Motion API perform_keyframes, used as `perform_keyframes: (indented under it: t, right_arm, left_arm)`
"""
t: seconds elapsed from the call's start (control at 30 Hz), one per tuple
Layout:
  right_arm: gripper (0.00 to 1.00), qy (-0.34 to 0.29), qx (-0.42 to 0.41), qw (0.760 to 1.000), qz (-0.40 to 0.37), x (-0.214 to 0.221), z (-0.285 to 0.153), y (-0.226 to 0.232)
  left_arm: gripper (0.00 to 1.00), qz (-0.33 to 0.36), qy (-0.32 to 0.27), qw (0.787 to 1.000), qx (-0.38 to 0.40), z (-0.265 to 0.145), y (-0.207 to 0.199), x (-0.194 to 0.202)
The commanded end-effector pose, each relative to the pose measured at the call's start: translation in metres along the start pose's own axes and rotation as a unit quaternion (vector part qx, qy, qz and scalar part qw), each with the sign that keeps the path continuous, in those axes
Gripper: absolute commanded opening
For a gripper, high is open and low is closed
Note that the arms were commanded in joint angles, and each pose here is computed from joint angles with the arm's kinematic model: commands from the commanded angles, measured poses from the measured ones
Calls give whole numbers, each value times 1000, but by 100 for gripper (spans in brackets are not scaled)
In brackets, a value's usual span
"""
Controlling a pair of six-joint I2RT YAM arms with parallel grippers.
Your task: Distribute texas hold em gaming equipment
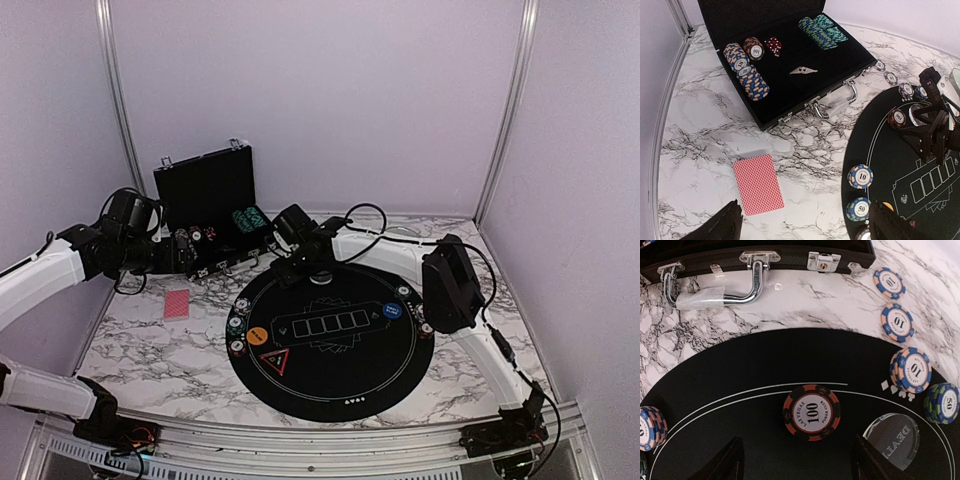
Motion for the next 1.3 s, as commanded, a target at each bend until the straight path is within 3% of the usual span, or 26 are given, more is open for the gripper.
perform_keyframes:
  t: [0.0, 0.53, 1.27]
  right_arm:
    - [70, -20, -2, 1000, -3, -9, 8, 1]
    - [64, -11, -1, 1000, 18, 0, 37, -13]
    - [42, 12, 0, 999, 41, 19, 58, -19]
  left_arm:
    - [89, 7, -14, 1000, -9, -2, 4, -2]
    - [89, 1, -7, 1000, -9, 5, 8, 1]
    - [88, -3, -2, 1000, -5, 9, 11, 0]
Point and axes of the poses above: each gripper's point midway between its finger pads, its own z axis out along the fingers, its own y axis along the line the jaws close on, x = y × z, the point moved 8 cm from there along -z, back along the fingers, and after that the axes turned 6 degrees about z, right-handed, at the moved point
